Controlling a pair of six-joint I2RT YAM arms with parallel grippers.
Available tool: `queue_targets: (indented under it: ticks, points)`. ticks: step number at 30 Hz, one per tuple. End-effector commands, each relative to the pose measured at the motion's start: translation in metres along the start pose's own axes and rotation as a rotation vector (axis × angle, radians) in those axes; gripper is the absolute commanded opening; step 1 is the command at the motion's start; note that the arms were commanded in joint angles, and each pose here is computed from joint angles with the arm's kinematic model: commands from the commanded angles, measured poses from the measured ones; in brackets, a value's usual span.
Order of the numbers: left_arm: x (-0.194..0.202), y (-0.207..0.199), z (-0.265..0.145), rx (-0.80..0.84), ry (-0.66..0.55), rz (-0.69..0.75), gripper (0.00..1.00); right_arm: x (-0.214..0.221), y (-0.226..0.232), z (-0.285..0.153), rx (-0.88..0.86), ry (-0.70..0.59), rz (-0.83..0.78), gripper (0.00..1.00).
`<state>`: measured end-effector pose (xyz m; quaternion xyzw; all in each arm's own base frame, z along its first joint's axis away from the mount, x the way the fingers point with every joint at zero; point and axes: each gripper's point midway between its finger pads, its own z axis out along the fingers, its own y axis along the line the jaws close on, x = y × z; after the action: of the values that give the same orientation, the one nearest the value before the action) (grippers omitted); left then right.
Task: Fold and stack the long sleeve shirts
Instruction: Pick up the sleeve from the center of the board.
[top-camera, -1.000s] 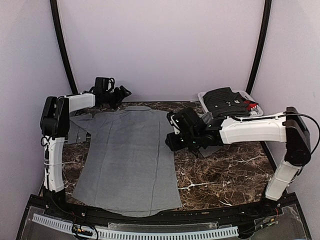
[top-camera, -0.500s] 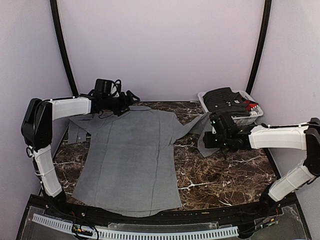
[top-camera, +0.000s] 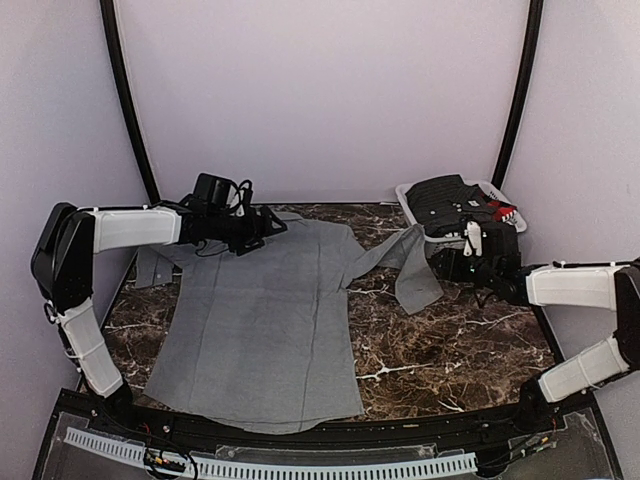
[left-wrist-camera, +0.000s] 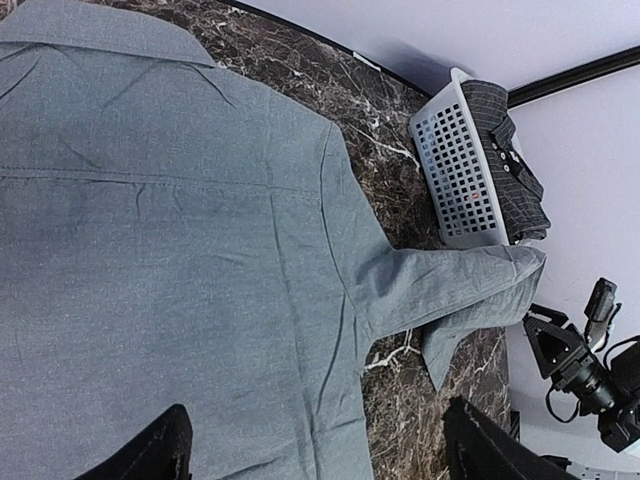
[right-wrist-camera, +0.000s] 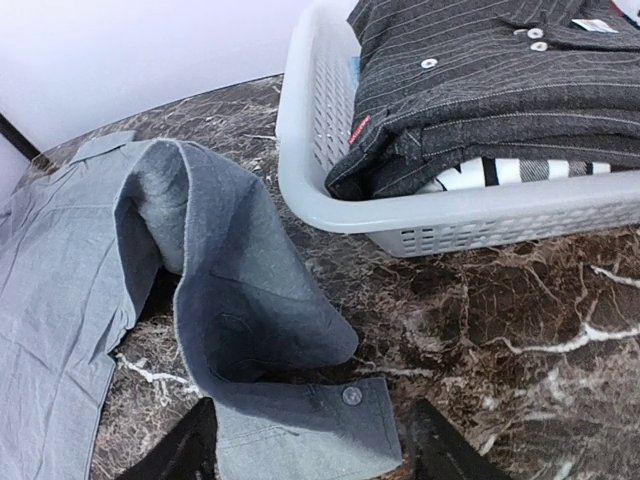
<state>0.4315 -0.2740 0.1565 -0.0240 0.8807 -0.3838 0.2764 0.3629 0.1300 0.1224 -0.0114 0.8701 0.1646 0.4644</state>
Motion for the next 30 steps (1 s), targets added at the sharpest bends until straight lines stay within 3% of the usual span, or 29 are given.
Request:
queue_targets:
  ticks: [1, 11, 30]
  points:
    - [0.001, -0.011, -0.02, 0.016, -0.01, 0.023, 0.86, -0.014, 0.027, 0.008, -0.3, 0.002, -0.058, 0.55]
    - [0.005, -0.011, -0.034, -0.006, -0.012, 0.033, 0.86, 0.018, 0.029, 0.025, -0.384, 0.107, -0.088, 0.55]
    - [0.012, -0.007, -0.031, -0.003, 0.007, 0.014, 0.86, 0.033, 0.005, 0.004, -0.406, 0.121, 0.094, 0.56]
